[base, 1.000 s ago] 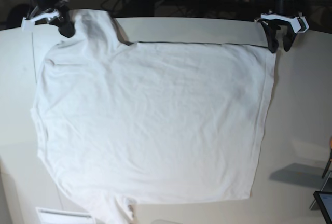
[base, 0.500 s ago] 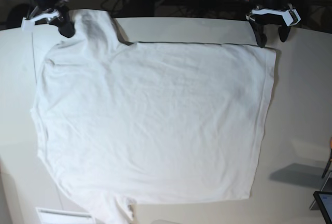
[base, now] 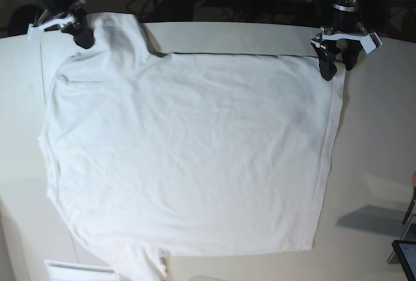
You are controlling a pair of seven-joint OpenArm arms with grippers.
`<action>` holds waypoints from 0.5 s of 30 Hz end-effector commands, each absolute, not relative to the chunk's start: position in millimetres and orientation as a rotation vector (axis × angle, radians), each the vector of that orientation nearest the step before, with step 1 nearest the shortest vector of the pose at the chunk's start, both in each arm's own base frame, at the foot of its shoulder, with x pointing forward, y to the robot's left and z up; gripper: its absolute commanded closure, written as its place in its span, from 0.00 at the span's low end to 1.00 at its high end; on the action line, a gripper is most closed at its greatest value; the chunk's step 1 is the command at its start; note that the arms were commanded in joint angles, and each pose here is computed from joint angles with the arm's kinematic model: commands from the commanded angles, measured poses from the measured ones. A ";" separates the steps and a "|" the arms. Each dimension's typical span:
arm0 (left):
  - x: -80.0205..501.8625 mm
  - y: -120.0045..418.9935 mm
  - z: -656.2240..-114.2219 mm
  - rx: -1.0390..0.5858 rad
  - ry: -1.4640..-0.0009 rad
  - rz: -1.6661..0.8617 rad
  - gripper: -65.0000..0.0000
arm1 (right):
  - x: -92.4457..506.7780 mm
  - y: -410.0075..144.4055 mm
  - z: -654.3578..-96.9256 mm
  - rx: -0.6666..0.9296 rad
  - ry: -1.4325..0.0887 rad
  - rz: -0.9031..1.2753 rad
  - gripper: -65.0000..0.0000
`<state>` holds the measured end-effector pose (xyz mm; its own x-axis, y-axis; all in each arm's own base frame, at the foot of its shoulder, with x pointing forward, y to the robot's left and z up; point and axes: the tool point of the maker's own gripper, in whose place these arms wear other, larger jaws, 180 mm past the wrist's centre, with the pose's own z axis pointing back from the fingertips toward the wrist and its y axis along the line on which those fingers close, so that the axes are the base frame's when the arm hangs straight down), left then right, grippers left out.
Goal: Fold the T-shirt properly
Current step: 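Close both grippers on the shoulder corners beside the collar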
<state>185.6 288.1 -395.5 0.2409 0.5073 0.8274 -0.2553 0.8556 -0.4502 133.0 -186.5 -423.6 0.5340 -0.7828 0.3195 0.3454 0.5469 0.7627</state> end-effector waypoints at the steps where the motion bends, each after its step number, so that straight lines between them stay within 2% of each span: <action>1: 185.6 269.8 -408.9 -0.315 -1.136 0.517 0.27 | 126.5 -187.5 -428.4 0.666 -0.681 -0.728 1.00; 6: 188.0 271.0 -417.6 -0.309 -1.126 0.541 0.56 | 127.2 -187.5 -428.2 0.667 -0.682 -0.728 1.00; 8: 191.7 272.9 -419.1 -0.306 -1.130 0.547 0.64 | 129.8 -187.5 -427.5 0.670 -0.688 -0.726 1.00; 15: 193.5 273.1 -419.9 -0.306 -1.131 0.547 0.68 | 130.3 -187.5 -427.4 0.669 -0.689 -0.724 1.00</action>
